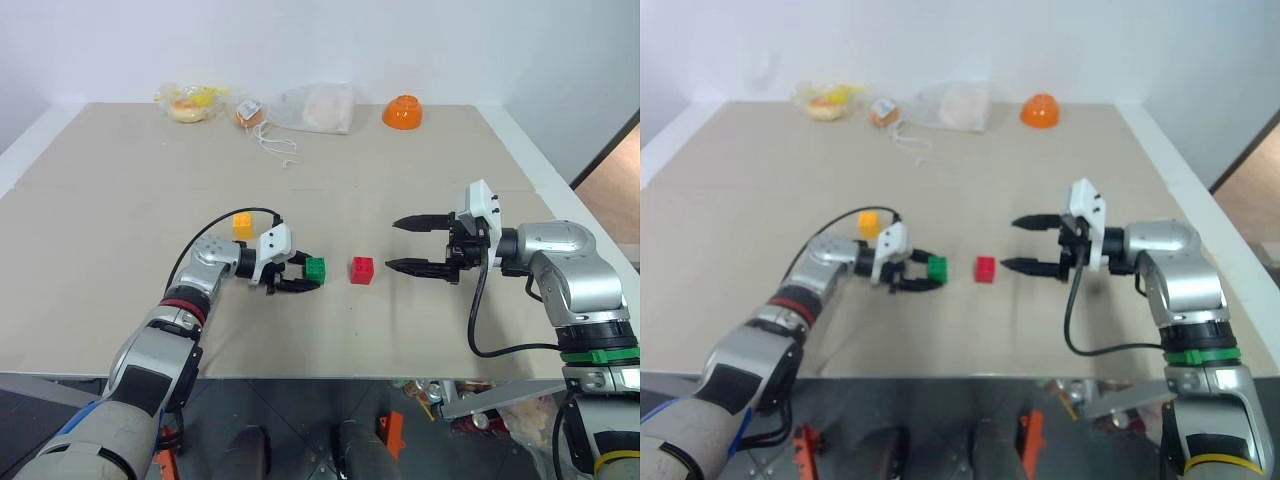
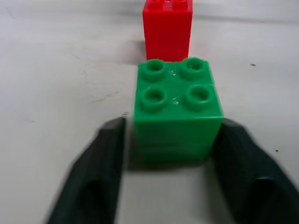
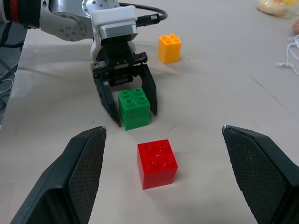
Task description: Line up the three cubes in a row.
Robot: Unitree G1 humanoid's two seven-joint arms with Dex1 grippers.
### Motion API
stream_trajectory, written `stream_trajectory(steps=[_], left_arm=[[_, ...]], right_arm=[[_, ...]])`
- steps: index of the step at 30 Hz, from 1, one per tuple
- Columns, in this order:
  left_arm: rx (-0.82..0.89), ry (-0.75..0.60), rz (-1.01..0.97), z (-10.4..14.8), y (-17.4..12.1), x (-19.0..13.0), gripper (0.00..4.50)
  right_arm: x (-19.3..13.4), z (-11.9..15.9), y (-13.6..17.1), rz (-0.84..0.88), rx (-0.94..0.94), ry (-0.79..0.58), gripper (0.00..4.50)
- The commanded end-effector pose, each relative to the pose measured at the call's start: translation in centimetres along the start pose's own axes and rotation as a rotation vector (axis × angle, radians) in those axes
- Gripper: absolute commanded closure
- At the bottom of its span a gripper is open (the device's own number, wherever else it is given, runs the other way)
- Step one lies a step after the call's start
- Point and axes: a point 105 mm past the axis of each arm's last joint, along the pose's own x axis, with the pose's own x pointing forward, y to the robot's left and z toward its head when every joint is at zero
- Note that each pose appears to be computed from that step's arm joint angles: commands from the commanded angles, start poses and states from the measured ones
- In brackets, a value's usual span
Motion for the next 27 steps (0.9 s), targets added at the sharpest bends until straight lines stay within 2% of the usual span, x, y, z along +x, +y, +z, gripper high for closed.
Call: stream_trajectory(steps=[1,7,10,14,17,21,23,27], left_arm=[[-0.004,-0.044,0.012,0.7,0.3,-0.8,0.52],[0.003,0.000,-0.015,-0.6,-0.8,-3.3,0.52],[0.006,0.037,0.040,-1.3,-0.7,-5.1,0.52],[-0.095,0.032,0.509,-2.0,3.1,-11.9,0.52],[-0.118,0.073,0.605,-3.1,1.8,-14.0,0.52],[-0.180,0.078,0.683,-3.0,-0.8,-14.8,0.52],[-0.255,0.039,0.733,-2.4,-2.1,-14.6,0.52],[-0.363,-0.032,0.757,-0.6,-4.6,-12.6,0.52]], right_arm=[[-0.1,1.1,-0.4,-0.006,-0.039,-0.018,0.40],[-0.2,1.4,-0.6,-0.004,-0.040,-0.024,0.40],[-0.2,1.7,-0.7,-0.002,-0.044,-0.031,0.40],[0.2,2.2,-0.8,0.003,-0.045,-0.060,0.40],[0.5,2.2,-0.6,0.017,-0.044,-0.065,0.40],[1.1,2.5,-0.4,0.034,-0.053,-0.076,0.40],[1.7,2.8,-0.3,0.046,-0.070,-0.083,0.40],[2.7,3.6,-0.3,0.066,-0.096,-0.100,0.40]])
